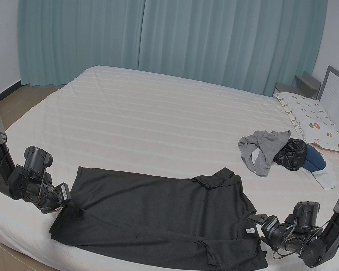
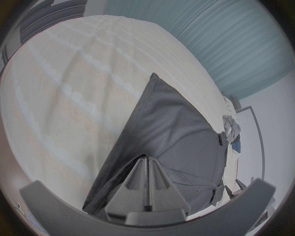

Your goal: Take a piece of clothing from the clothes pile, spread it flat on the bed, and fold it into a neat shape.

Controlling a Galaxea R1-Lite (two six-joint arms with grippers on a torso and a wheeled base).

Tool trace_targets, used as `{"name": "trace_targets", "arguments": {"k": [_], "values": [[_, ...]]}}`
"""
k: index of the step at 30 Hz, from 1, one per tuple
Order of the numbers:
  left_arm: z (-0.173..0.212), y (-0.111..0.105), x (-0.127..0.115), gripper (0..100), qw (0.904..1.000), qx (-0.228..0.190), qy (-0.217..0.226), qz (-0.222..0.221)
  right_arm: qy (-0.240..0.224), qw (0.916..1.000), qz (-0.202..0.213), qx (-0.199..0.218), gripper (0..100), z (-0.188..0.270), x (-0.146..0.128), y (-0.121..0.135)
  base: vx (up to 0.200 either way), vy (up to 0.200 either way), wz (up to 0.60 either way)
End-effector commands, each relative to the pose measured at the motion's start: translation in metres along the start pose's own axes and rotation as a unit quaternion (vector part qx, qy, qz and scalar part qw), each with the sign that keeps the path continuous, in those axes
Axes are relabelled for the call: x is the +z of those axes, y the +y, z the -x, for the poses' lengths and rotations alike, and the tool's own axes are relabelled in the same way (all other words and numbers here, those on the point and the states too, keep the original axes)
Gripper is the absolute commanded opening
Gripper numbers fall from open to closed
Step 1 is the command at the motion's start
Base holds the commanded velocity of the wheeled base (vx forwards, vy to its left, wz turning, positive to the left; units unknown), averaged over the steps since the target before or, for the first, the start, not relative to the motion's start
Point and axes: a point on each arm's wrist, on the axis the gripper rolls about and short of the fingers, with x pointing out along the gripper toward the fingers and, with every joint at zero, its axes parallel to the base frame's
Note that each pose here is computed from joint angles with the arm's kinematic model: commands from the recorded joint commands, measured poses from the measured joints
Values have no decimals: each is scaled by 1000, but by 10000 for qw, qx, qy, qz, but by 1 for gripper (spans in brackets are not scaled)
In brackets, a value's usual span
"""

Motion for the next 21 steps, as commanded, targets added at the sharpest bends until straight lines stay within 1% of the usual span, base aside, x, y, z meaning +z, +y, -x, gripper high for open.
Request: {"name": "trace_targets", "arguments": {"k": [1, 4, 5, 6, 7, 10, 12, 15, 19, 21], "values": [[8, 2, 4, 0, 9999, -24, -127, 63, -40, 10000, -39, -45, 100, -2, 3, -4, 0, 0, 0], [18, 1, 4, 0, 9997, -54, -207, 95, -67, 10000, 23, -39, 100, 0, 6, -5, 0, 0, 0], [24, 2, 3, 0, 9996, -65, -253, 108, -49, 9998, 167, -61, 100, 0, 7, -7, 0, 0, 0], [24, 2, 3, 0, 9996, -65, -253, 108, -49, 9998, 167, -61, 100, 0, 7, -7, 0, 0, 0], [28, 2, 2, 0, 9995, -79, -281, 105, 38, 9995, 319, -4, 100, -1, 8, -9, 0, 0, 0], [33, 2, 1, 0, 9994, -82, -301, 113, 306, 9979, 503, 254, 100, -1, 10, -12, 0, 0, 0], [35, 3, 2, 0, 9993, -77, -334, 146, 412, 9962, 701, 326, 100, -1, 8, -14, 0, 0, 0], [37, 5, 1, 0, 9993, -65, -340, 173, 474, 9938, 964, 282, 100, -5, 6, -17, 0, 0, 0], [37, 6, -2, 0, 9994, -48, -295, 180, 607, 9918, 1110, 195, 100, -13, 1, -26, 0, 0, 0], [37, 6, -2, 0, 9994, -52, -301, 178, 582, 9907, 1211, 230, 100, -17, 0, -28, 0, 0, 0]]}}
